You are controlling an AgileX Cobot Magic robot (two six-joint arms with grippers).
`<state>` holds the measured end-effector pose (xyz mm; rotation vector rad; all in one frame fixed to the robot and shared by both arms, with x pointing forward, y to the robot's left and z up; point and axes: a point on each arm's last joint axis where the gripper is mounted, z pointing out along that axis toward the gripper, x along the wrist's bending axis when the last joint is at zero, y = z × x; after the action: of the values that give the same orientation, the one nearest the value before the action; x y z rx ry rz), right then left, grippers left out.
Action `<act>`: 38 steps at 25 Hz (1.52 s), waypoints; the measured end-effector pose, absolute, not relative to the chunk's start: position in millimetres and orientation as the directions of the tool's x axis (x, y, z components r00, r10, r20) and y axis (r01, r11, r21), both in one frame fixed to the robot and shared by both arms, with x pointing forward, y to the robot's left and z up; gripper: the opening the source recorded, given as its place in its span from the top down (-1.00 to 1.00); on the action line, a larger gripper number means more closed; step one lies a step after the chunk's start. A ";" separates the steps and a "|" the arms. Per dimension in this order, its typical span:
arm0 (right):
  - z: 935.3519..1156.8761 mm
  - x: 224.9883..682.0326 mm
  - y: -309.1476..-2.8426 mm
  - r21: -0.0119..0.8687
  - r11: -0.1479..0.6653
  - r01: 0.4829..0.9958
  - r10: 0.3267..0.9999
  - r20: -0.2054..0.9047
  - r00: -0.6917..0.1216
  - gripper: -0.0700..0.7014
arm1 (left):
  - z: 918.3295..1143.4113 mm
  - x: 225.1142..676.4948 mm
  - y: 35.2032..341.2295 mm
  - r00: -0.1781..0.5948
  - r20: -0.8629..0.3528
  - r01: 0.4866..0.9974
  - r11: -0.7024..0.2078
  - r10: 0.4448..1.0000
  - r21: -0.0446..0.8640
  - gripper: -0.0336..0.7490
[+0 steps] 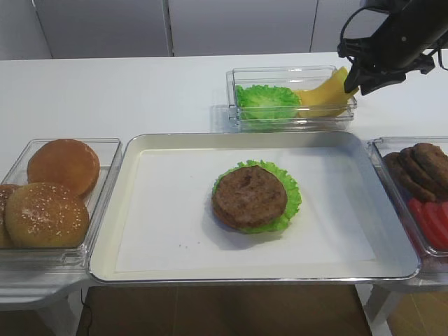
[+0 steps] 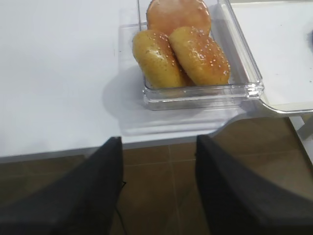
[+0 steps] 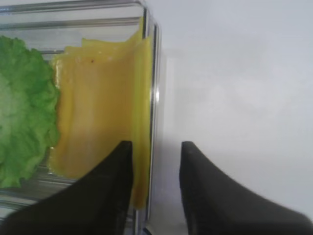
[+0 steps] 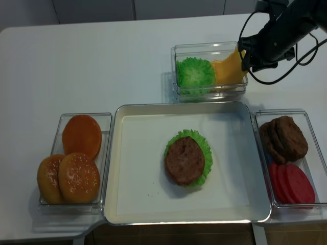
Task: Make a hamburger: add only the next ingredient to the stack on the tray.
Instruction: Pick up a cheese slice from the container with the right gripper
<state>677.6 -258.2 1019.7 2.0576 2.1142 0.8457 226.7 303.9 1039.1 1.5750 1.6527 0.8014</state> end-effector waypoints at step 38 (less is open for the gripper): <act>1039.6 669.3 -255.5 0.453 -0.029 0.891 0.931 0.336 -0.141 0.80 | 1039.1 226.7 303.9 -0.009 -0.074 0.559 0.066 0.997 0.826 -0.01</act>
<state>669.3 -255.5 1039.6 2.0129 2.1403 0.9014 226.7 303.9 1039.1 1.5750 1.6527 0.8014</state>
